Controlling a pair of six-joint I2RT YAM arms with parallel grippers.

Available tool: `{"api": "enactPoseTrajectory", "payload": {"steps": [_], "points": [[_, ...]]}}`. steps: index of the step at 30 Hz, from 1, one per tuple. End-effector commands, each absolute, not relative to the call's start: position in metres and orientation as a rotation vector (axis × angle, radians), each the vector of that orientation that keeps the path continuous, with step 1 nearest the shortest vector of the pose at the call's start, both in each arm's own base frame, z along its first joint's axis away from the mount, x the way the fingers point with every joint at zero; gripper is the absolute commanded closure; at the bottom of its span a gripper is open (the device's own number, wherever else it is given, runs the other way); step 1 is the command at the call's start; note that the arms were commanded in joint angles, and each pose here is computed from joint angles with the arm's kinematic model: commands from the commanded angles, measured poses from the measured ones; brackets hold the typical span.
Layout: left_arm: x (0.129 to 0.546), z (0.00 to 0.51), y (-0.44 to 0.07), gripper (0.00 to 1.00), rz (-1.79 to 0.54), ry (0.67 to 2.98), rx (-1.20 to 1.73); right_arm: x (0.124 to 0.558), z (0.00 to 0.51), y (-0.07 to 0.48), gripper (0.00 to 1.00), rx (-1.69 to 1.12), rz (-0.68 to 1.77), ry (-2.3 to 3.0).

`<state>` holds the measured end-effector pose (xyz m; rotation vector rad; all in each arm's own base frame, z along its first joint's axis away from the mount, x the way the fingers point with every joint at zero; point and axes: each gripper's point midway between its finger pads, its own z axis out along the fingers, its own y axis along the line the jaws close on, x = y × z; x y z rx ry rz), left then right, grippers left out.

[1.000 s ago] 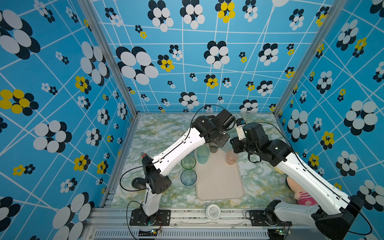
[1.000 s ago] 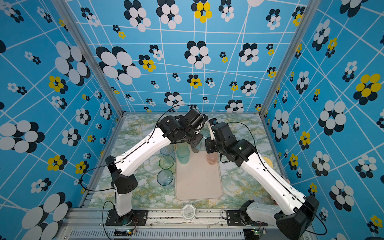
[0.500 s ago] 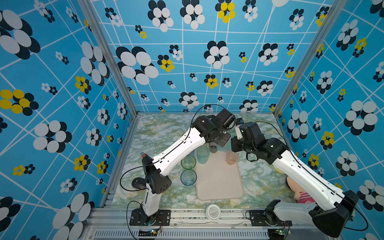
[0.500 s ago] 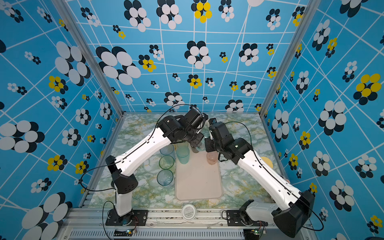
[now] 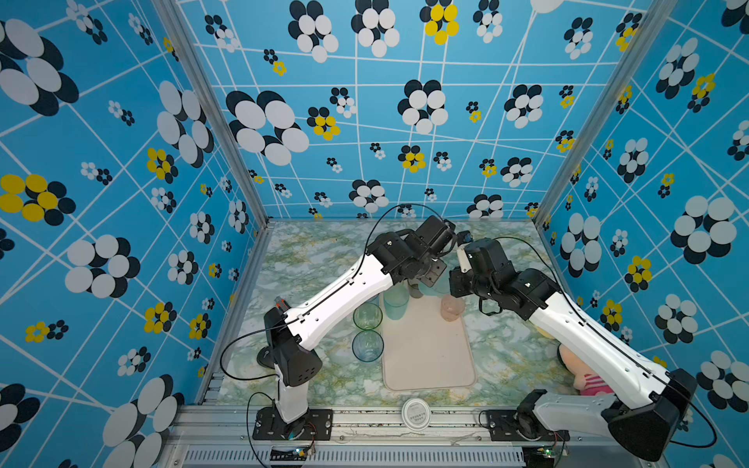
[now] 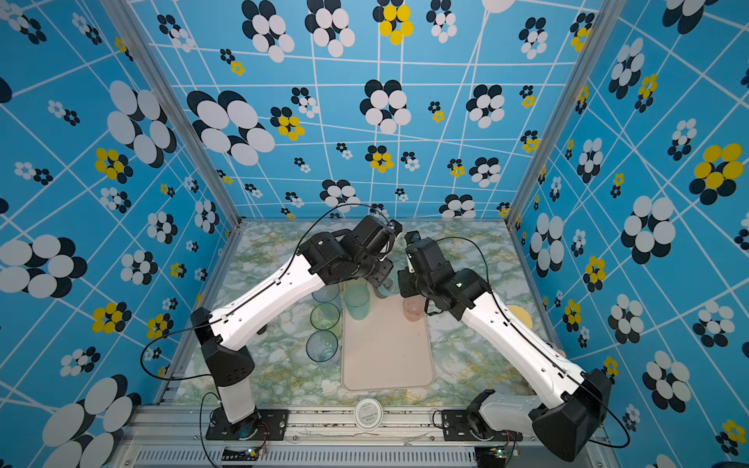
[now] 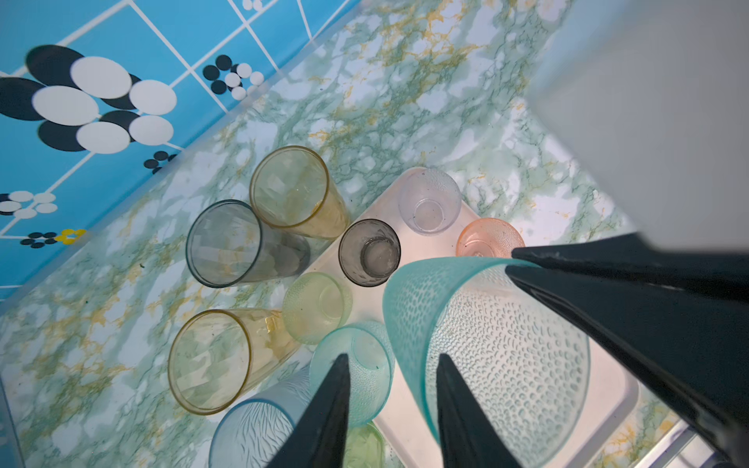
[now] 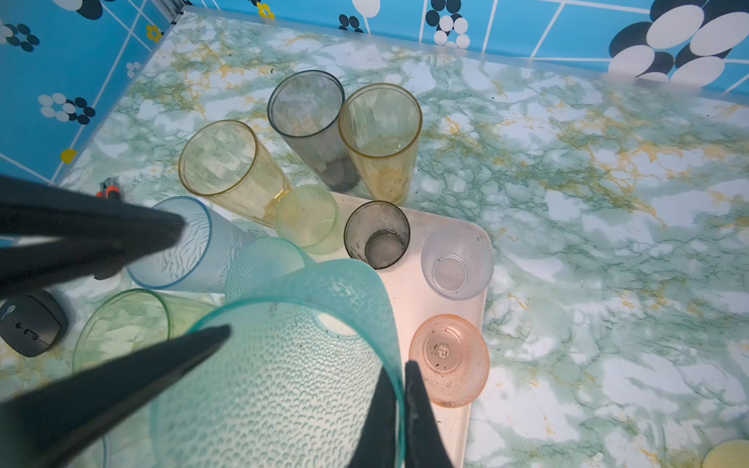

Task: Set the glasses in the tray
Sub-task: 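Grasp the teal dotted glass with the right gripper while the left gripper holds it, then open the left gripper and draw it back while the right gripper holds the glass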

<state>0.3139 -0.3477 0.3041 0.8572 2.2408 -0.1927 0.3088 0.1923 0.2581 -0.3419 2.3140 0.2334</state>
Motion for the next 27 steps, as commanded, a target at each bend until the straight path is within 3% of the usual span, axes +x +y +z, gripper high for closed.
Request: {"api": "enactPoseTrajectory", "payload": {"steps": [1, 9, 16, 27], "points": [[0.312, 0.355, -0.321, 0.63, -0.197, 2.106, 0.759, 0.312, 0.265, 0.197, 1.0, -0.359, 0.231, 2.293], [0.294, 0.369, -0.232, 0.64, -0.199, 2.072, 0.534, 0.308, 0.245, 0.195, 1.0, -0.447, 0.15, 2.401], [0.282, 0.323, -0.151, 0.66, -0.273, 2.164, 0.269, 0.308, 0.227, 0.2, 1.0, -0.518, 0.103, 2.501], [0.289, 0.286, -0.136, 0.67, -0.306, 2.24, 0.213, 0.318, 0.2, 0.212, 1.0, -0.54, 0.084, 2.589]]}}
